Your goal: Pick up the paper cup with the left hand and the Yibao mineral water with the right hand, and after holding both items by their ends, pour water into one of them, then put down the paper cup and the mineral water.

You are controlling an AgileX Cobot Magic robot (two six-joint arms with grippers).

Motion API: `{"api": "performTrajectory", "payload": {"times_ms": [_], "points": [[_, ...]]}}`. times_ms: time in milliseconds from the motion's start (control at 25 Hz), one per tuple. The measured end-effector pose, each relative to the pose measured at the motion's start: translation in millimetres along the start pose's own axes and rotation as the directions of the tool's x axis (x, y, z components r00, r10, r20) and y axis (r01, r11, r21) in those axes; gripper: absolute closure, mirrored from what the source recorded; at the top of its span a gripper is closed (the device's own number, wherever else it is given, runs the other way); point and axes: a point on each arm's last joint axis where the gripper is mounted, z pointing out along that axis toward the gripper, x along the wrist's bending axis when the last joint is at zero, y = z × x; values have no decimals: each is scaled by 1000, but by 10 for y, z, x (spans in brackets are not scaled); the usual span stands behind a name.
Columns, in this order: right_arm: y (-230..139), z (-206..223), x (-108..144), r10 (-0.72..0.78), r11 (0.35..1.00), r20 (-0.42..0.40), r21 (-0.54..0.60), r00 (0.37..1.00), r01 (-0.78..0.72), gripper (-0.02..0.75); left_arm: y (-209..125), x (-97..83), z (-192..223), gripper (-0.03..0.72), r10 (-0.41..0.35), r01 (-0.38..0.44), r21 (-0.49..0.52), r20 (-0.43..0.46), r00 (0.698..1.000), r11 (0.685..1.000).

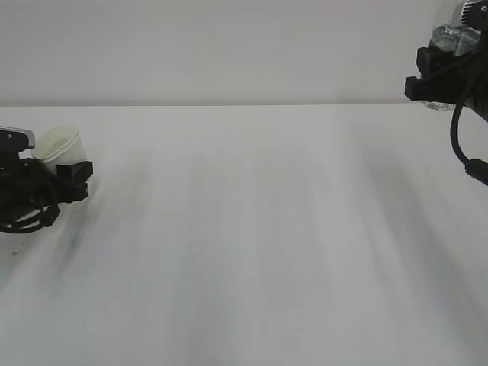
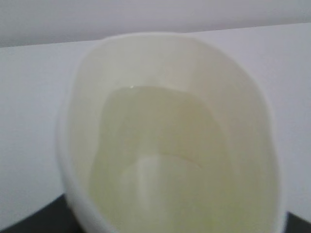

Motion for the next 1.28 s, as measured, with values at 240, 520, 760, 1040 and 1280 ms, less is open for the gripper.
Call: {"api": "performTrajectory", "payload": {"times_ms": [240,520,760,1040,1280], "points": [[0,0,0,0,1000,0,0,1000,0,293,-144,3,34,315,-12,12,3,6,1000,1000],[0,0,0,0,1000,0,0,1000,0,293,-153,32,38,315,-11,11,-15,-24,1000,1000],[0,0,0,0,1000,0,0,1000,0,293,-156,40,39,315,5,-5,-16,-33,999,1000],[-4,0,2,0,1000,-2,4,1000,0,293,-275,45,59,315,3,-3,-16,-32,999,1000],[-16,0,7,0,1000,-7,18,1000,0,294,-285,63,59,315,-8,7,-18,-52,999,1000]]}}
